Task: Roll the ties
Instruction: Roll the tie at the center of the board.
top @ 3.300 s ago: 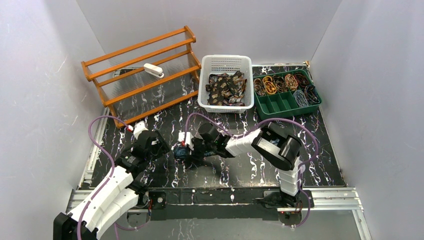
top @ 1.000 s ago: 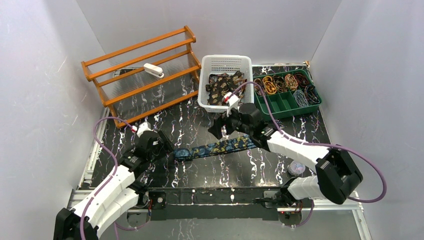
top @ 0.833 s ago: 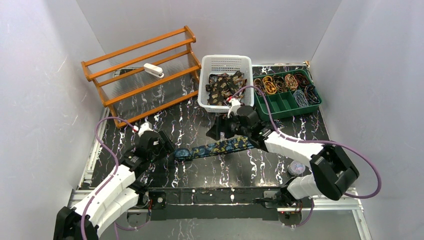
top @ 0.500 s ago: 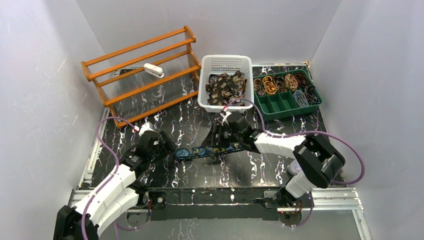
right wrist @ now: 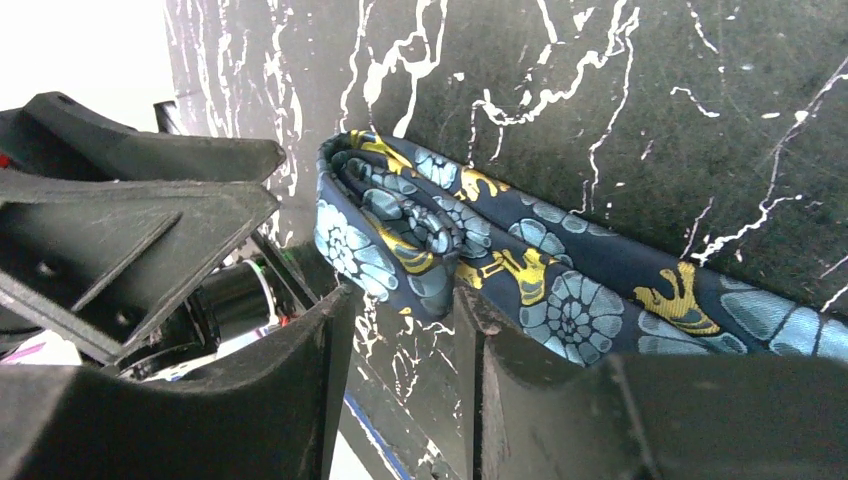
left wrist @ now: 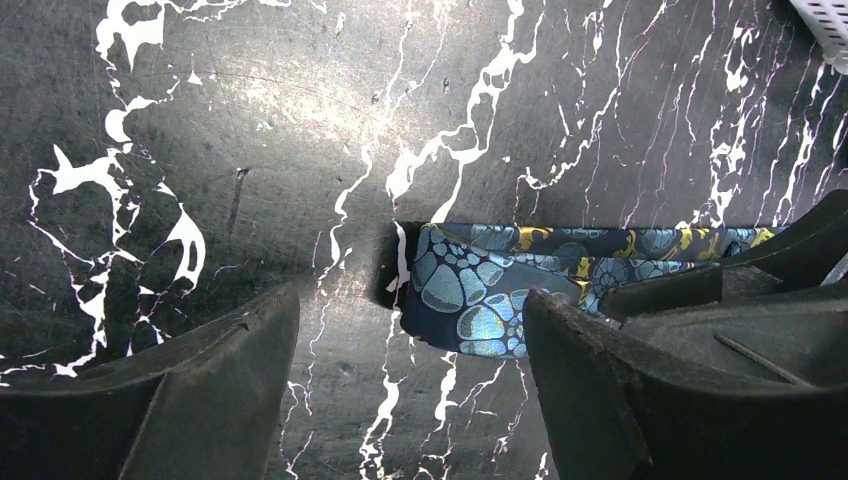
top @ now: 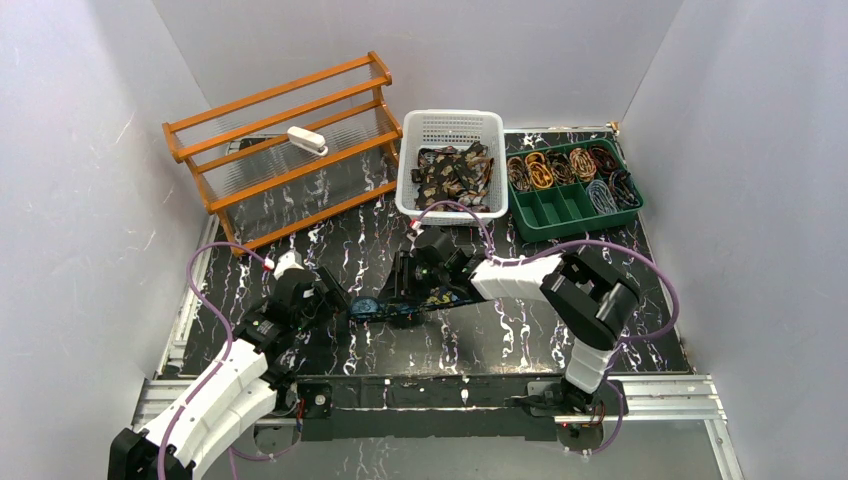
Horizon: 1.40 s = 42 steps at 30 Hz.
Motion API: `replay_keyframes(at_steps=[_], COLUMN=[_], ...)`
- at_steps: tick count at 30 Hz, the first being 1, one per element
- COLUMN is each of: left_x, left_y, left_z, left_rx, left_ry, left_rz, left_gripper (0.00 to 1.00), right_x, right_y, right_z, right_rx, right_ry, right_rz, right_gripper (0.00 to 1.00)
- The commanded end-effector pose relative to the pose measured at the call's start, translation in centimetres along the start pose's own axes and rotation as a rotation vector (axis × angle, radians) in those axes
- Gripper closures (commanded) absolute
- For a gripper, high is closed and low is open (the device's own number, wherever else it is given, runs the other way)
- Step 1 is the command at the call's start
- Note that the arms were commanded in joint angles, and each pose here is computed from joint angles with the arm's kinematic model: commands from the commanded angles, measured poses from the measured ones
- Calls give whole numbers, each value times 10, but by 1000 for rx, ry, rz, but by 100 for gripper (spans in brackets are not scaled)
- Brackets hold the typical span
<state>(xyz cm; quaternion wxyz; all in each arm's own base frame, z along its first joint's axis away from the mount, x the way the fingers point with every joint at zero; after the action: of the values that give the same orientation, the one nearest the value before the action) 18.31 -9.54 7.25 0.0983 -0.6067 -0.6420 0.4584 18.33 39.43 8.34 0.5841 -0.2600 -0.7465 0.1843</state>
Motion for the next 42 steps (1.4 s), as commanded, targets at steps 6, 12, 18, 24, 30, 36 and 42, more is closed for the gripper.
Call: replay_keyframes(at_steps=[6, 12, 18, 24, 30, 36, 42], left_x=[5, 1, 1, 1, -1, -1, 1], left_y=[1, 4, 6, 9, 9, 10, 12], left_z=[4, 10, 13, 18, 15, 19, 24], left_rx=[16, 35, 35, 47, 31, 41, 57], left_ry=[6, 5, -7, -9, -15, -10, -7], left_rz=[-15, 25, 38, 58, 71, 77, 78], left_gripper=[21, 22, 24, 26, 29, 30, 32], right_x=[7, -5, -17, -2, 17, 9, 4], right_y=[11, 20, 24, 18, 9, 14, 22], right_z=[8, 5, 4, 3, 4, 3, -2], right_rx=[76, 98, 105, 112, 122, 118, 123], right_ry=[-65, -119, -122, -160, -187, -176, -208], right_rz=[-18, 63, 126, 73, -9, 27, 58], right_gripper=[52, 52, 58, 49, 53, 56, 58])
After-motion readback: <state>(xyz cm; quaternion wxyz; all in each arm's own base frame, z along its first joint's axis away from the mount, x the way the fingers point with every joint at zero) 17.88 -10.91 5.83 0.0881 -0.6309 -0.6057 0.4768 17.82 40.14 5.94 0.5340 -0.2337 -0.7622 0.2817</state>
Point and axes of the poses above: each gripper's point midway between its finger pads, its own y axis out along the fingers, its own x axis along the line the jaws close on, z = x × y, the point moved 2 cm from there along -y, back along the fingers, and after that the axes turned 3 degrees about y, right-handed, at the moved point
